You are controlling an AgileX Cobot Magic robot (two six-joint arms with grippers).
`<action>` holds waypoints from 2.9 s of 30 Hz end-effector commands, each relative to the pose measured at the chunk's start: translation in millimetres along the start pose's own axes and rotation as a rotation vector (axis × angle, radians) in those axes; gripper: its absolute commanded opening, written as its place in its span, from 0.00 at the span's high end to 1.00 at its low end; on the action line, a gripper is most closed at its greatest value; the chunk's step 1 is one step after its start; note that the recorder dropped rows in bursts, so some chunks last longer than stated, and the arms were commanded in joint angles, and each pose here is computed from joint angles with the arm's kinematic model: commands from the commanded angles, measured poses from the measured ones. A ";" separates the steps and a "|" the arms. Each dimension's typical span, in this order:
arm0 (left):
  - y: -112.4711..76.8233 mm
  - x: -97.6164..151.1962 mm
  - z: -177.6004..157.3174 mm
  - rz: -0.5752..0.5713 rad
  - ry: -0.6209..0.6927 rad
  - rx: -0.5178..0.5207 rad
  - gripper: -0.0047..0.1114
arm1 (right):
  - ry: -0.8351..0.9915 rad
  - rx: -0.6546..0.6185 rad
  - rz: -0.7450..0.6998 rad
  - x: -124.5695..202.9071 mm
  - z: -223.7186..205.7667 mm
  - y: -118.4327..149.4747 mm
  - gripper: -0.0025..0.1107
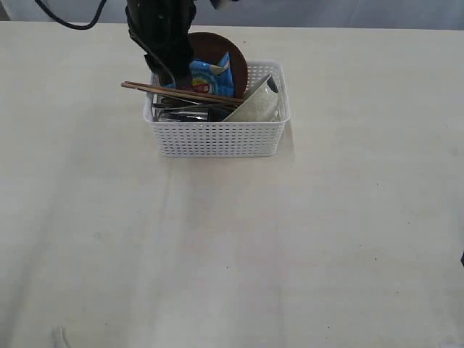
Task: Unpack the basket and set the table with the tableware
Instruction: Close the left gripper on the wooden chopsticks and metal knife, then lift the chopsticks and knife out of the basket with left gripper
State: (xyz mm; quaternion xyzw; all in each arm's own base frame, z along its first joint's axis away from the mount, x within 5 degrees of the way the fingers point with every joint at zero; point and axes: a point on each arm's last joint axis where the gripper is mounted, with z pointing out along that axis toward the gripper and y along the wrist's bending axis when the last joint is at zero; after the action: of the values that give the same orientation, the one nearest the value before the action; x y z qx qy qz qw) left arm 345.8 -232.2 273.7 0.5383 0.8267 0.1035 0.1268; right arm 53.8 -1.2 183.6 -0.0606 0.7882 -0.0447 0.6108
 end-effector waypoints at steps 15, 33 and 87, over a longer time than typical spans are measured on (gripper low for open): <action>-10.1 16.2 52.8 0.308 0.113 -0.054 0.50 | -0.003 0.007 -0.004 0.8 0.1 -0.3 0.98; -9.6 10.3 53.9 0.326 0.051 -0.069 0.54 | -0.003 0.003 -0.005 0.7 0.1 -0.1 0.98; 3.7 21.7 47.1 0.254 0.075 -0.089 0.96 | -0.003 0.003 -0.005 0.7 0.1 -0.1 0.98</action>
State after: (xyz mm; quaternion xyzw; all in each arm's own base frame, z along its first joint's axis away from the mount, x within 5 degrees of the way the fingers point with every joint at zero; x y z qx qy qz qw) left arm 359.2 -213.6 211.6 0.6343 0.7486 0.1696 0.0921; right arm 53.8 -1.2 183.6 -0.0606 0.7882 -0.0447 0.6108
